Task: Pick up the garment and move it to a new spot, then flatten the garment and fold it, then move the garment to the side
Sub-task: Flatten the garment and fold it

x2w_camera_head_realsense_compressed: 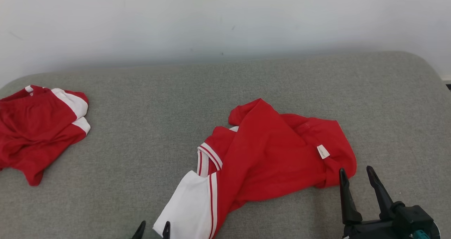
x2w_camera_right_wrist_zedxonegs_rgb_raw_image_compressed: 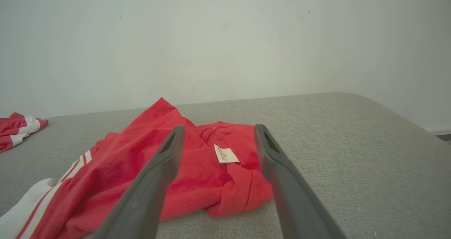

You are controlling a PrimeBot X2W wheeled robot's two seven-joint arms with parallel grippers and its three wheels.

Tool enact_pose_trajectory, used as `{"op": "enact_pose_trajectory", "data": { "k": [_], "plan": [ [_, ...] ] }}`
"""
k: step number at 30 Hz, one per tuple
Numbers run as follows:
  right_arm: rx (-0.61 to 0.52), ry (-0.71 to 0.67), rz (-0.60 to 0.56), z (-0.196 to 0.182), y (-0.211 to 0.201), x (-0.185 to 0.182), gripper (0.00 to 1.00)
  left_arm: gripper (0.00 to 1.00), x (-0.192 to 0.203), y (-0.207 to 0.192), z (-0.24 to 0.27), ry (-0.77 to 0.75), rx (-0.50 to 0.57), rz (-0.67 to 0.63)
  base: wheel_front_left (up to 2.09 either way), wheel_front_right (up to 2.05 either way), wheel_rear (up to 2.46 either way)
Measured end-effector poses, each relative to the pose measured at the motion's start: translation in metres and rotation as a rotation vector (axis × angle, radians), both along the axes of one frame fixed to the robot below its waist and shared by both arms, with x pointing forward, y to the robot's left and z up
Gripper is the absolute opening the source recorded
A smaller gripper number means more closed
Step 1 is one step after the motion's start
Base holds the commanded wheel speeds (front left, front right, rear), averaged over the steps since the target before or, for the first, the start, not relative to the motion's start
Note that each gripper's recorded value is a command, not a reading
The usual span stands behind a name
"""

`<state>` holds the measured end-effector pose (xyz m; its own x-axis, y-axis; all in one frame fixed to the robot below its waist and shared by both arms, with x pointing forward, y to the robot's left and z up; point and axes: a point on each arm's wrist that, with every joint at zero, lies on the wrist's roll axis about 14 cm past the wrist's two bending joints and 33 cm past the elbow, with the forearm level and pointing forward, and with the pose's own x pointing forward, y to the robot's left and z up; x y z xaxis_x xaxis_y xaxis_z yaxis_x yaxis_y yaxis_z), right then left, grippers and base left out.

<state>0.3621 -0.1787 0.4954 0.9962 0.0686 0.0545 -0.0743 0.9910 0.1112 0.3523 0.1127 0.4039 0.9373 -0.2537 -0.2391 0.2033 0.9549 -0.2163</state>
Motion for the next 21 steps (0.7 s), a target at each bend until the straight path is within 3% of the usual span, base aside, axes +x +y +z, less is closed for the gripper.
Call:
{"op": "enact_pose_trajectory", "data": {
  "k": [10, 11, 12, 13, 21],
  "plan": [
    [-0.003, 0.009, -0.017, -0.003, -0.005, 0.001, 1.0, 0.97, -0.007, -0.007, -0.028, 0.103, -0.007, -0.02, 0.0, 0.0, 0.0],
    [-0.004, 0.009, -0.016, -0.003, -0.005, 0.001, 1.0, 0.47, -0.008, -0.011, -0.028, 0.109, -0.014, -0.031, 0.0, 0.0, 0.0],
    [-0.006, 0.009, -0.016, -0.003, -0.005, 0.001, 1.0, 0.35, -0.008, -0.014, -0.029, 0.111, -0.015, -0.04, 0.0, 0.0, 0.0],
    [-0.006, 0.008, -0.015, -0.003, -0.004, 0.001, 1.0, 0.0, -0.007, -0.016, -0.028, 0.111, -0.019, -0.043, 0.0, 0.0, 0.0],
    [-0.008, 0.001, -0.007, 0.0, -0.002, 0.003, 1.0, 0.0, 0.021, -0.009, 0.004, -0.002, -0.011, -0.046, 0.0, 0.0, 0.0]
  ]
}}
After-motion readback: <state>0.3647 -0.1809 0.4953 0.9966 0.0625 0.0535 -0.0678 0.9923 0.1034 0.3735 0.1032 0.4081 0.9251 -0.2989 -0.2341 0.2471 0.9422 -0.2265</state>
